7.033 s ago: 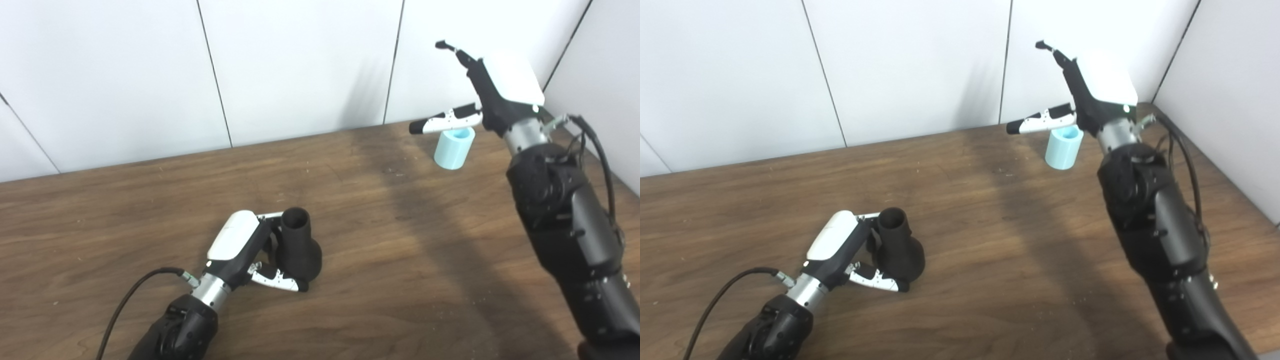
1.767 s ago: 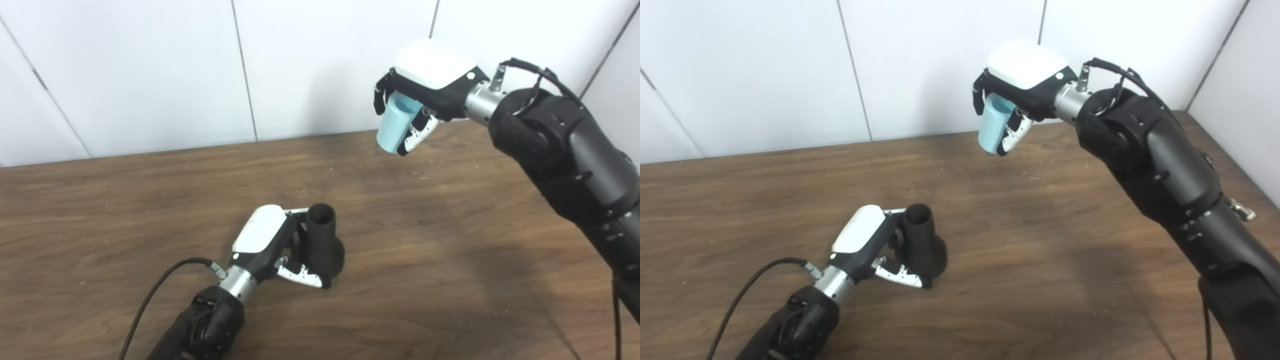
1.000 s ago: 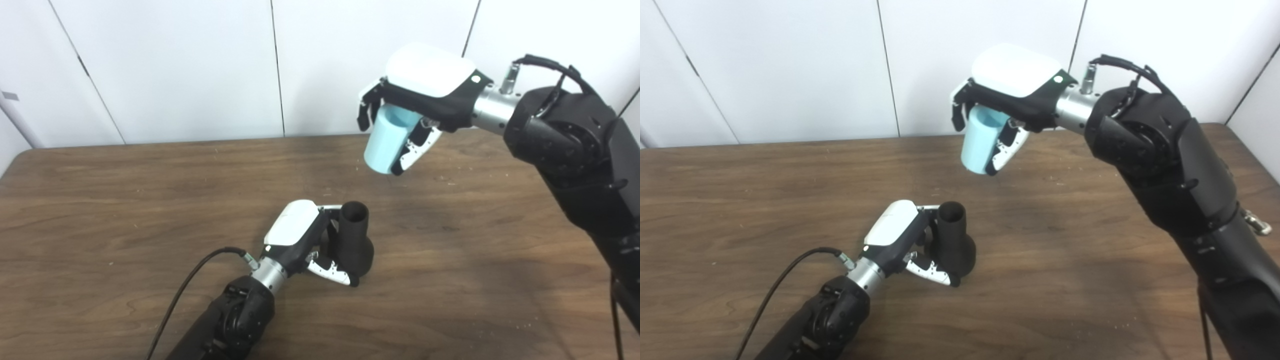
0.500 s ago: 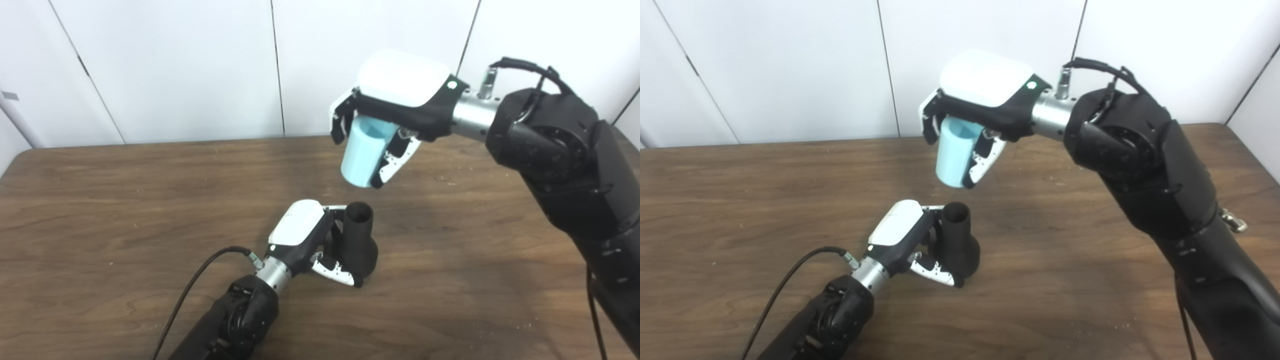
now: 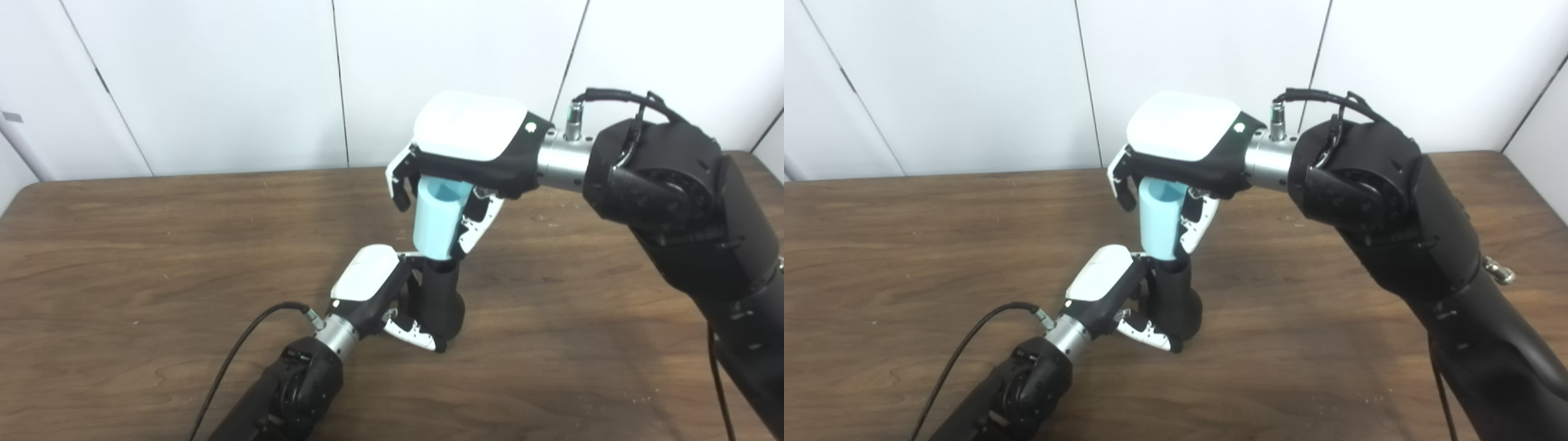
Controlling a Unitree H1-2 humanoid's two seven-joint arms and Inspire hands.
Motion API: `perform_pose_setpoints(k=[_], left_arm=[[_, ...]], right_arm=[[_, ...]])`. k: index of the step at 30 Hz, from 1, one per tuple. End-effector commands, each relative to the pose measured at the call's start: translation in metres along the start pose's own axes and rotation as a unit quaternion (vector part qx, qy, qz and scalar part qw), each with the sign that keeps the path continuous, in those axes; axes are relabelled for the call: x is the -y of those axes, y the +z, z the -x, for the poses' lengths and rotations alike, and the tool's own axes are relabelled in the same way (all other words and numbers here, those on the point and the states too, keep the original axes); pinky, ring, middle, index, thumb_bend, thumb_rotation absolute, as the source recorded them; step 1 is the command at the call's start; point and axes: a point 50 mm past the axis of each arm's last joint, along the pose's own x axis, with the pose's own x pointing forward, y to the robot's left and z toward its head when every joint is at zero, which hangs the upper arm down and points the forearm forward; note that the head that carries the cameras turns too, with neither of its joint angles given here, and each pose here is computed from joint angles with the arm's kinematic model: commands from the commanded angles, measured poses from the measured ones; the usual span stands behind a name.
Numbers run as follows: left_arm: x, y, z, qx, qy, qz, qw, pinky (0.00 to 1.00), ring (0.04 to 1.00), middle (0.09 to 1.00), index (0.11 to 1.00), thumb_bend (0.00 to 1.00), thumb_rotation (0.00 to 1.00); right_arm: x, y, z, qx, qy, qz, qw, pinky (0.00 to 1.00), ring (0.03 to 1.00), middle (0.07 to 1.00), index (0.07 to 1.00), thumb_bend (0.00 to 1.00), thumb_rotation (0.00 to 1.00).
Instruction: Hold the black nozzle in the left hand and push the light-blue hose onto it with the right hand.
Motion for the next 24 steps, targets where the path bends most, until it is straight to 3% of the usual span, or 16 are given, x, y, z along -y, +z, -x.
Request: perform_pose_setpoints(k=[1, 10, 24], left_arm=[[0.061, -0.013, 0.024, -0.052, -0.153, 0.003, 0.987, 0.44, 0.428, 0.458, 0.496, 0.53, 0.0], [0.061, -0.012, 0.024, -0.053, -0.153, 0.005, 0.987, 0.43, 0.409, 0.445, 0.5, 0.53, 0.0], [0.06, -0.011, 0.024, -0.053, -0.151, 0.008, 0.987, 0.43, 0.43, 0.467, 0.491, 0.53, 0.0]], right_arm=[[0.028, 0.004, 0.004, 0.001, -0.032, 0.044, 0.999, 0.26, 0.353, 0.462, 0.542, 0.51, 0.0], [0.025, 0.001, 0.003, -0.003, -0.012, 0.054, 0.998, 0.24, 0.344, 0.459, 0.535, 0.51, 0.0], [0.012, -0.006, 0.001, -0.013, -0.014, 0.048, 0.999, 0.25, 0.345, 0.457, 0.539, 0.51, 0.0]])
